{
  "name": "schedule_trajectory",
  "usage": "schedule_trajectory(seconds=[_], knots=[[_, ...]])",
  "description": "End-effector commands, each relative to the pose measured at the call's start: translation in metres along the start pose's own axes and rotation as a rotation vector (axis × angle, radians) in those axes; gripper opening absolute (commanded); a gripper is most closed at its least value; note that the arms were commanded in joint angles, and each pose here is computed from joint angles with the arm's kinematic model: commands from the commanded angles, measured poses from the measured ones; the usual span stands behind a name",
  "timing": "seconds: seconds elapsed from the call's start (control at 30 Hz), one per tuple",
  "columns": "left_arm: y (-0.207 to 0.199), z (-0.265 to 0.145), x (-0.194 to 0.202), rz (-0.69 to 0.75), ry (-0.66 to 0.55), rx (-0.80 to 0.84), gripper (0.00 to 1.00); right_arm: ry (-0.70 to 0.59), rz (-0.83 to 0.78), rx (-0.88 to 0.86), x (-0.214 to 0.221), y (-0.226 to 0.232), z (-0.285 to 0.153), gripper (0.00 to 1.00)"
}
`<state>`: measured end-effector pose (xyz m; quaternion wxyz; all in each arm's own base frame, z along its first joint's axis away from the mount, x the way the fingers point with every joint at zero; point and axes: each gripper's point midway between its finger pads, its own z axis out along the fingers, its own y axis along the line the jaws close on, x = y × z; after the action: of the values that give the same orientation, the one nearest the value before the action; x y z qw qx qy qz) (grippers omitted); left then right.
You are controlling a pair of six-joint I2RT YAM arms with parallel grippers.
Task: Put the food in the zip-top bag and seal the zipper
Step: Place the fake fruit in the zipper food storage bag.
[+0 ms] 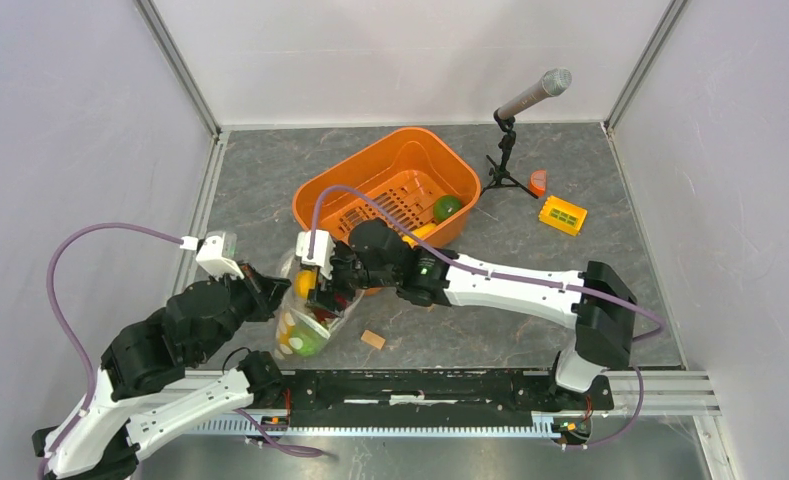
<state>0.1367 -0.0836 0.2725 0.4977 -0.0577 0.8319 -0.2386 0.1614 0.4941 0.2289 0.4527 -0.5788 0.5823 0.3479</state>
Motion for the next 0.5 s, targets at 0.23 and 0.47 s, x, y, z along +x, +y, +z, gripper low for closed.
schedule_trajectory(seconds=[0.23,0.47], knots=[[-0.001,-0.003,-0.013,-0.075,-0.057,0.000,0.09,-0.227,-0.057,0.009,-0.063,0.005,-0.056,0.88],[0.004,-0.004,-0.009,-0.091,-0.065,-0.003,0.09,-0.164,0.244,0.698,-0.006,-0.099,-0.127,0.93]])
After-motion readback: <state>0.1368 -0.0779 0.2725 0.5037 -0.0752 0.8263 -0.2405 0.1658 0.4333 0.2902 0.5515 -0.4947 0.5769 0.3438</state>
